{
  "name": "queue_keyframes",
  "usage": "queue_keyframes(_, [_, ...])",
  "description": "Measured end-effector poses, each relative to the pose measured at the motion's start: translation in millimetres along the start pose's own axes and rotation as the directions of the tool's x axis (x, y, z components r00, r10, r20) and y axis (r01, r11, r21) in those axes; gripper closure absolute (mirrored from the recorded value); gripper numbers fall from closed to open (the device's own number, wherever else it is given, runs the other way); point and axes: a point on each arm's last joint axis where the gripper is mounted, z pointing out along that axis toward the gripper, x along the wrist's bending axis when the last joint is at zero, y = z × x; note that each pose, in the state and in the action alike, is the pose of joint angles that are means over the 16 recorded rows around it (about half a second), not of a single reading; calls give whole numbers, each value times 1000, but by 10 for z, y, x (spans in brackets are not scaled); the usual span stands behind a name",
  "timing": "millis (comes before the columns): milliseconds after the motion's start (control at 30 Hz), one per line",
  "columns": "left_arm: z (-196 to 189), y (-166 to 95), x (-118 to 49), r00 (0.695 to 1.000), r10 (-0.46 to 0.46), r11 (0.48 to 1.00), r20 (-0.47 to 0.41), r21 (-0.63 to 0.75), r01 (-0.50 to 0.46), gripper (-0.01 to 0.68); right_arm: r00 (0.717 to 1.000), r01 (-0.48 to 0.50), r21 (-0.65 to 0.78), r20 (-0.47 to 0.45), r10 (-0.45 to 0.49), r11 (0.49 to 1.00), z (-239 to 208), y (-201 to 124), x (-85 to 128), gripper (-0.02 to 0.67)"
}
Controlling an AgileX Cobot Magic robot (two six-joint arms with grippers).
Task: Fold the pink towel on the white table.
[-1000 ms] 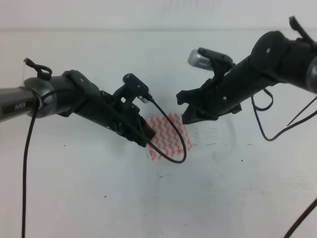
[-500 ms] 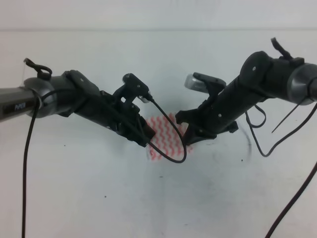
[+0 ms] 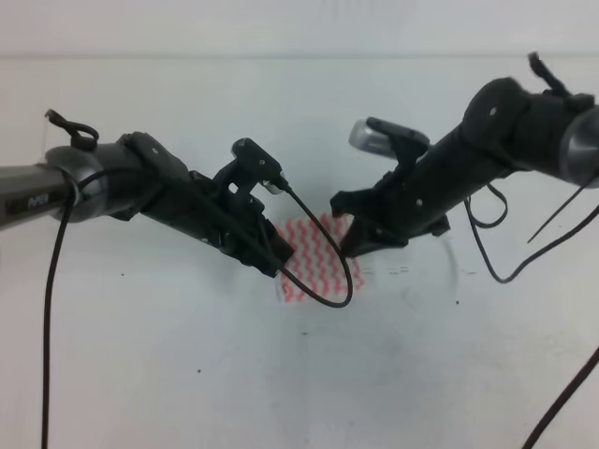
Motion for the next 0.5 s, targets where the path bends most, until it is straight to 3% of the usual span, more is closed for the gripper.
queue_keyframes(500, [1,2,-3,1000,-2,1000,3,-2,2,677,1000,-9,42,-15,10,999,85,-24,-26,667])
